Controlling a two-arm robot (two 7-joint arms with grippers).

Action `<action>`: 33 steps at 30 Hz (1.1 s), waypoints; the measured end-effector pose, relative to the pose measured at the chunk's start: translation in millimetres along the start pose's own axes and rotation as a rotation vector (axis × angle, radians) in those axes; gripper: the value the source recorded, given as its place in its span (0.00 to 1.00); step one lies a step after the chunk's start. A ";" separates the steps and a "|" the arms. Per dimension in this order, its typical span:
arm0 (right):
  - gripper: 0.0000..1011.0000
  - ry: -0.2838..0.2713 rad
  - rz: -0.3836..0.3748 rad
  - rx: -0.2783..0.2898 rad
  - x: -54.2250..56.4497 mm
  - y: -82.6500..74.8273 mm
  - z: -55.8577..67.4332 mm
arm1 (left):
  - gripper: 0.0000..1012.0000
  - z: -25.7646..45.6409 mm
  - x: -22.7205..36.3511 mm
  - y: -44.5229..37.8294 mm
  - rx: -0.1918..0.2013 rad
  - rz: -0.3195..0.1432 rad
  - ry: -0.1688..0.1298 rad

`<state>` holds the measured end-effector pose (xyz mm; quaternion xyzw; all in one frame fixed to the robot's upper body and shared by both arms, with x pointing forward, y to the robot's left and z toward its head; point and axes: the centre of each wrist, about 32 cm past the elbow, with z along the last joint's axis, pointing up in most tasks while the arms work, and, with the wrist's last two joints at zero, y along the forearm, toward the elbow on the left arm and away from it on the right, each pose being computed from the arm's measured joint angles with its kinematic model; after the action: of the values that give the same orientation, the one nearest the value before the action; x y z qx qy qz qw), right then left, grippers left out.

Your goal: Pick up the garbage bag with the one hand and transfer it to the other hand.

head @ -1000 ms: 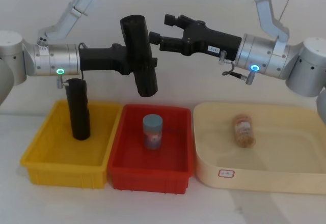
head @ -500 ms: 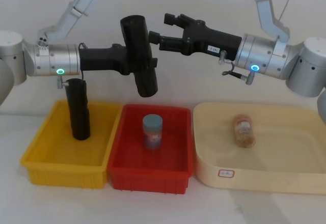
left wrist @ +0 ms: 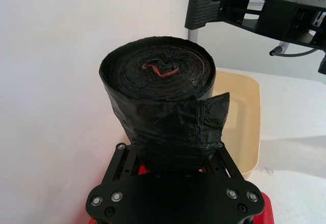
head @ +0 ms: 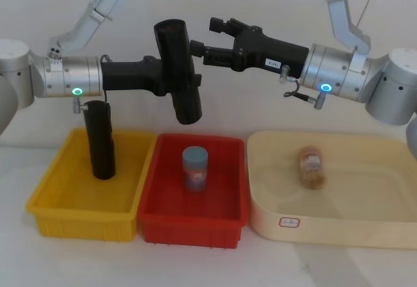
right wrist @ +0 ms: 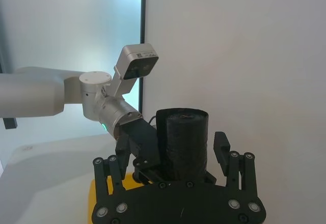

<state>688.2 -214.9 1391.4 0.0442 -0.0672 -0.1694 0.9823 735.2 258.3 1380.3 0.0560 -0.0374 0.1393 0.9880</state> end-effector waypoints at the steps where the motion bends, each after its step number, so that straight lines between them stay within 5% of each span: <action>1: 0.99 0.000 0.000 0.000 0.0 0.0 0.0 | 0.44 0.0 0.0 0.0 0.000 0.000 0.000; 33: 0.99 -0.027 -0.010 -0.087 18.3 26.8 7.6 | 0.44 -0.1 0.0 0.0 0.000 0.000 0.000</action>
<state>713.0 -196.5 1404.0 -0.0004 -0.0730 -0.1778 0.9813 735.2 258.4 1380.2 0.0560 -0.0373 0.1394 0.9880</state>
